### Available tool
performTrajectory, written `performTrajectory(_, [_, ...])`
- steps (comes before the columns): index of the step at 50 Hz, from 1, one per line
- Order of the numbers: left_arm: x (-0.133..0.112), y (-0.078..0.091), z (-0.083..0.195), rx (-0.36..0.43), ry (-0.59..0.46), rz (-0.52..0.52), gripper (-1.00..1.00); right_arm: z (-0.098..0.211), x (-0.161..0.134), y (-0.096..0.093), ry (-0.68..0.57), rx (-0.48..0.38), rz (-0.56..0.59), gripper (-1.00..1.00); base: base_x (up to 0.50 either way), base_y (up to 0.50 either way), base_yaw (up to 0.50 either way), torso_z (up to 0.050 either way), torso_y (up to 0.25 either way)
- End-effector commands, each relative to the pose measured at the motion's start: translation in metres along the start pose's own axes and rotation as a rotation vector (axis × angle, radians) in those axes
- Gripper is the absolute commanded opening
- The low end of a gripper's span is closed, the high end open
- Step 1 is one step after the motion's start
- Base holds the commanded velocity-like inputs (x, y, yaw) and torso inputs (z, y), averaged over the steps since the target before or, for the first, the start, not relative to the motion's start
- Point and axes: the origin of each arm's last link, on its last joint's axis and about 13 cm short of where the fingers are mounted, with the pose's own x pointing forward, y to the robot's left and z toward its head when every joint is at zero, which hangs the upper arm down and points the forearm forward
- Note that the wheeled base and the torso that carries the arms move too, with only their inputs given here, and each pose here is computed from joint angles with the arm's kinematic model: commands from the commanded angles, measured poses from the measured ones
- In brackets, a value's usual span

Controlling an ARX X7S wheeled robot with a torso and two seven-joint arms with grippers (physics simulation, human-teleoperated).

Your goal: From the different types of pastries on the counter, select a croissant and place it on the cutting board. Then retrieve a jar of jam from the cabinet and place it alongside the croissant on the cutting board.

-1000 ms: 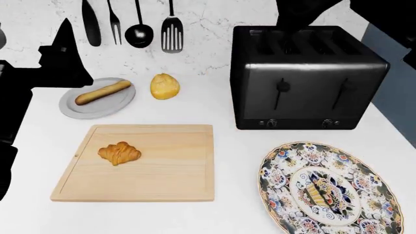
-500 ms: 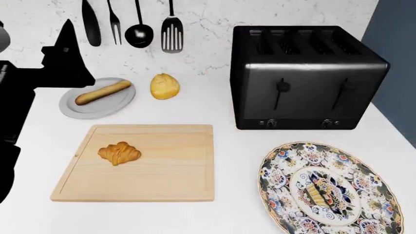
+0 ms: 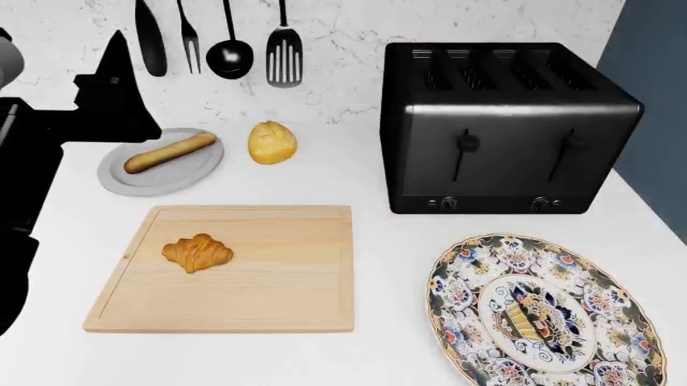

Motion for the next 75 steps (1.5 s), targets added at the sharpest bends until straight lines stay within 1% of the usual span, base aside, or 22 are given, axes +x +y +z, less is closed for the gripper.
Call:
performTrajectory(1, [0.001,-0.001,0.000,-0.001,-0.001,-0.003,1.00,0.017,0.027,-0.004,-0.002,-0.066,-0.107,1.00,0.00,0.00,0.00,0.000,0.000])
performTrajectory(6, [0.001,-0.002,-0.002,-0.002,0.001,-0.005,1.00,0.022,0.036,-0.006,0.016,-0.090,-0.163,1.00,0.00,0.00,0.00,0.000,0.000])
performTrajectory(11, [0.002,-0.002,-0.004,-0.003,0.003,-0.008,1.00,0.028,0.044,-0.008,-0.013,-0.066,-0.228,1.00,0.00,0.00,0.00,0.000,0.000])
performTrajectory(17, [0.002,-0.002,-0.005,-0.002,0.004,-0.007,1.00,0.038,0.042,-0.012,-0.052,-0.085,-0.332,1.00,0.00,0.00,0.00,0.000,0.000])
performTrajectory(20, [0.003,-0.002,-0.005,-0.002,0.004,-0.009,1.00,0.038,0.043,-0.013,-0.052,-0.079,-0.354,1.00,0.00,0.00,0.00,0.000,0.000])
performTrajectory(24, [0.002,-0.003,-0.004,-0.001,0.004,-0.009,1.00,0.035,0.045,-0.013,-0.024,-0.022,-0.365,1.00,0.00,0.00,0.00,0.000,0.000])
performTrajectory(25, [0.002,-0.003,-0.004,0.000,0.005,-0.008,1.00,0.035,0.046,-0.013,-0.007,0.004,-0.380,1.00,0.00,0.00,0.00,0.000,0.000])
performTrajectory(28, [0.003,-0.003,-0.003,0.000,0.005,-0.008,1.00,0.034,0.048,-0.014,0.030,0.027,-0.396,1.00,0.00,0.00,0.00,0.000,0.000])
performTrajectory(34, [0.002,-0.002,-0.003,-0.001,0.005,-0.006,1.00,0.031,0.050,-0.010,0.114,0.028,-0.369,1.00,0.00,0.00,0.00,0.000,0.000])
performTrajectory(39, [0.002,-0.002,-0.004,-0.001,0.006,-0.006,1.00,0.030,0.051,-0.006,0.137,0.027,-0.325,1.00,0.00,0.00,0.00,0.000,0.000])
performTrajectory(42, [0.002,-0.001,-0.006,-0.002,0.008,-0.005,1.00,0.030,0.052,-0.003,0.150,-0.003,-0.289,1.00,0.00,0.00,0.00,0.000,0.000])
performTrajectory(45, [0.002,-0.001,-0.007,-0.003,0.010,-0.003,1.00,0.031,0.052,-0.001,0.157,-0.015,-0.264,1.00,0.00,0.00,0.00,0.000,0.000])
performTrajectory(56, [0.002,-0.001,-0.004,0.002,0.007,-0.004,1.00,0.025,0.053,0.004,0.196,-0.009,-0.196,1.00,0.00,0.00,0.00,0.000,0.000])
performTrajectory(60, [0.003,-0.001,-0.004,0.003,0.007,-0.004,1.00,0.022,0.054,0.004,0.204,-0.004,-0.198,1.00,0.00,0.00,0.00,0.000,0.000])
performTrajectory(68, [0.002,0.000,-0.001,0.006,0.005,0.000,1.00,0.018,0.057,0.002,0.228,-0.013,-0.241,1.00,0.00,0.00,0.00,0.000,0.000])
performTrajectory(70, [0.001,0.000,-0.002,0.005,0.005,0.001,1.00,0.020,0.057,0.001,0.220,-0.041,-0.268,1.00,0.00,0.00,0.00,0.000,0.000])
performTrajectory(75, [0.001,0.001,-0.003,0.004,0.006,0.003,1.00,0.023,0.056,-0.003,0.206,-0.079,-0.306,1.00,0.00,0.00,0.00,0.000,0.000])
